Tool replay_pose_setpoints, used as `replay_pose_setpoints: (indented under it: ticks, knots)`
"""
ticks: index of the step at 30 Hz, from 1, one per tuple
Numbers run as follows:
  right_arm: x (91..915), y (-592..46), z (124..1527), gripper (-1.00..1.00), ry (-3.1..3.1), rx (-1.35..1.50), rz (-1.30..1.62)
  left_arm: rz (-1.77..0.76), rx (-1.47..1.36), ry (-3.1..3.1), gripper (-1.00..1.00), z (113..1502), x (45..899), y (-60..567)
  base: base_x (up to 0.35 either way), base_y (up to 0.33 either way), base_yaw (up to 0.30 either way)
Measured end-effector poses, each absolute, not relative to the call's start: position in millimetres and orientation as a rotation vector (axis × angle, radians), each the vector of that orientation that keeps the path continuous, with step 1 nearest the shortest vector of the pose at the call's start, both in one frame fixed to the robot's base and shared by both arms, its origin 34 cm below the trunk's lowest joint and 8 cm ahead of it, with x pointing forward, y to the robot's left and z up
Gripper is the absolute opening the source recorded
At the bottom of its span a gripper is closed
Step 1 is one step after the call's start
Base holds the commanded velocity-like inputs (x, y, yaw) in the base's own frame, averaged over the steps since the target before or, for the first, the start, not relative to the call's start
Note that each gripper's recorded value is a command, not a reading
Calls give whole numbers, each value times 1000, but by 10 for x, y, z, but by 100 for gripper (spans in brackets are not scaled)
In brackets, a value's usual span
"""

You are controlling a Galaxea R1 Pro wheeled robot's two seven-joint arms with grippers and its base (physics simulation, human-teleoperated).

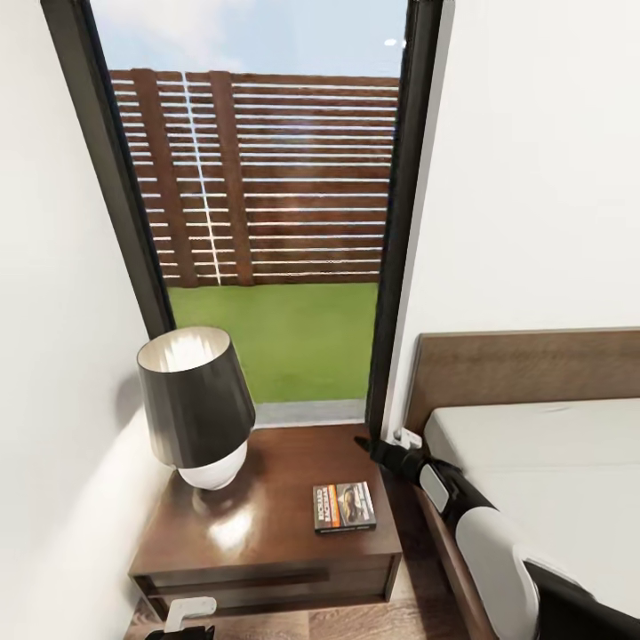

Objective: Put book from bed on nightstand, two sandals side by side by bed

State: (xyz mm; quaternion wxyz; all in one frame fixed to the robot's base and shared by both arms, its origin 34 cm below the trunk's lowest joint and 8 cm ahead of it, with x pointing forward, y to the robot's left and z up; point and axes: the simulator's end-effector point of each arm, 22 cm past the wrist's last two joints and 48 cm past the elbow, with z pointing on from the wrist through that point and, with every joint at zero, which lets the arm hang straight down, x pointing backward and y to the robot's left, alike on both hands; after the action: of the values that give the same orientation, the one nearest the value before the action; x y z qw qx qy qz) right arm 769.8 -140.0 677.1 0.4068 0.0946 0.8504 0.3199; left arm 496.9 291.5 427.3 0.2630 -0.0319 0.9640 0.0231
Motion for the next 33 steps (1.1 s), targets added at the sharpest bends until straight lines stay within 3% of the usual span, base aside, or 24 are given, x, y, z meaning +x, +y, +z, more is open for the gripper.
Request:
replay_pose_setpoints:
  ticks: [33]
  knots:
    - [7335,-1402,6820,100,2238,262,739,61,-86,2608,100,4878,5022,2904,0,0,0]
